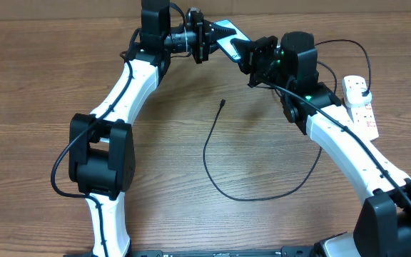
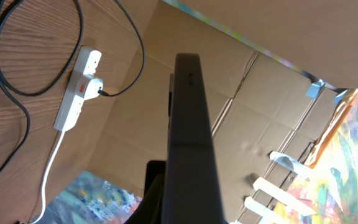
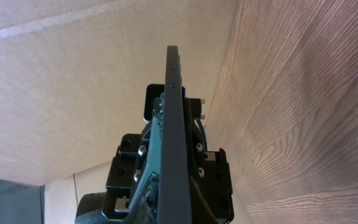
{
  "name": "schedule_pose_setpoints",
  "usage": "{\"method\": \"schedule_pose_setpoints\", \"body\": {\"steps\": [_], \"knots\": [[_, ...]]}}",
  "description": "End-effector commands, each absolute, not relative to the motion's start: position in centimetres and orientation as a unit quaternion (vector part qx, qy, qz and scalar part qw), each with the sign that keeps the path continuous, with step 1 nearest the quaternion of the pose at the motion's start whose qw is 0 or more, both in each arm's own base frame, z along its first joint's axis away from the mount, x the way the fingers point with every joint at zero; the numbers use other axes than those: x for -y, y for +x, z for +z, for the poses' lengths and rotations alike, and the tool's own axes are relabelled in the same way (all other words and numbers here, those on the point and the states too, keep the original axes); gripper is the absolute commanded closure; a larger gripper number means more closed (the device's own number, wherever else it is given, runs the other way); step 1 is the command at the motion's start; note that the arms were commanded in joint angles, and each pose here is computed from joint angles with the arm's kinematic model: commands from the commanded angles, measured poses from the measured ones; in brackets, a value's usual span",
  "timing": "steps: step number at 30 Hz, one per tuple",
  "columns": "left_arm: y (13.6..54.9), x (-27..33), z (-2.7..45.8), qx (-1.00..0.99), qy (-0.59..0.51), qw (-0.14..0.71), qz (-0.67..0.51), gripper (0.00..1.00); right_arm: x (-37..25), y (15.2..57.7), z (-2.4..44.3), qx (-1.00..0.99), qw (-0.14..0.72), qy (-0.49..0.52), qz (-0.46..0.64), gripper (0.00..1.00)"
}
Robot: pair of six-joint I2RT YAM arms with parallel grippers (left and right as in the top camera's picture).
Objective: Plug charger to phone and switch on socket
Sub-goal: 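Regrasp the phone upright with the left gripper and open the right gripper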
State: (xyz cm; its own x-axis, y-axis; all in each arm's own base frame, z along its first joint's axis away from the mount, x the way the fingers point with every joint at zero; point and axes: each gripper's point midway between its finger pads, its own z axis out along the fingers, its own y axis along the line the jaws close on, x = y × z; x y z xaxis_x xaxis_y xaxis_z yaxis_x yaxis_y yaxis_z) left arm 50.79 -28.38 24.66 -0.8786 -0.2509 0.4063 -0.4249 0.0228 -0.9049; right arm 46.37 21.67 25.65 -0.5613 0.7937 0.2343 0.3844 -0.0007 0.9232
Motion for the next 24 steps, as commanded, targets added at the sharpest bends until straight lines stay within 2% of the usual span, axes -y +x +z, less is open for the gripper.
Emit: {"method": "schedule_pose_setpoints", "body": {"steps": [1, 8, 11, 13, 18, 24], "knots": [[50.7, 28.7, 25.2, 0.715, 0.223, 0.059, 0.660, 0.96, -21.9, 46.0, 28.9, -0.685, 0.216, 0.389, 0.577, 0.92], [50.7, 28.6, 25.2, 0.734, 0.150, -0.008, 0.662, 0.96, -21.9, 45.8, 28.1, -0.692, 0.208, 0.396, 0.566, 0.72], [50.7, 28.6, 25.1, 0.740, 0.122, -0.033, 0.661, 0.96, -21.8, 45.7, 27.8, -0.702, 0.214, 0.388, 0.558, 0.58], [50.7, 28.3, 25.2, 0.742, 0.102, -0.048, 0.661, 0.96, -21.8, 45.6, 27.5, -0.711, 0.220, 0.378, 0.551, 0.53], [50.6, 26.4, 25.4, 0.743, 0.003, -0.114, 0.660, 0.96, -20.4, 45.1, 25.0, -0.764, 0.241, 0.339, 0.492, 0.43], [50.0, 22.4, 22.9, 0.758, -0.037, -0.127, 0.638, 0.96, -17.0, 43.3, 20.1, -0.852, 0.247, 0.262, 0.379, 0.40]]}}
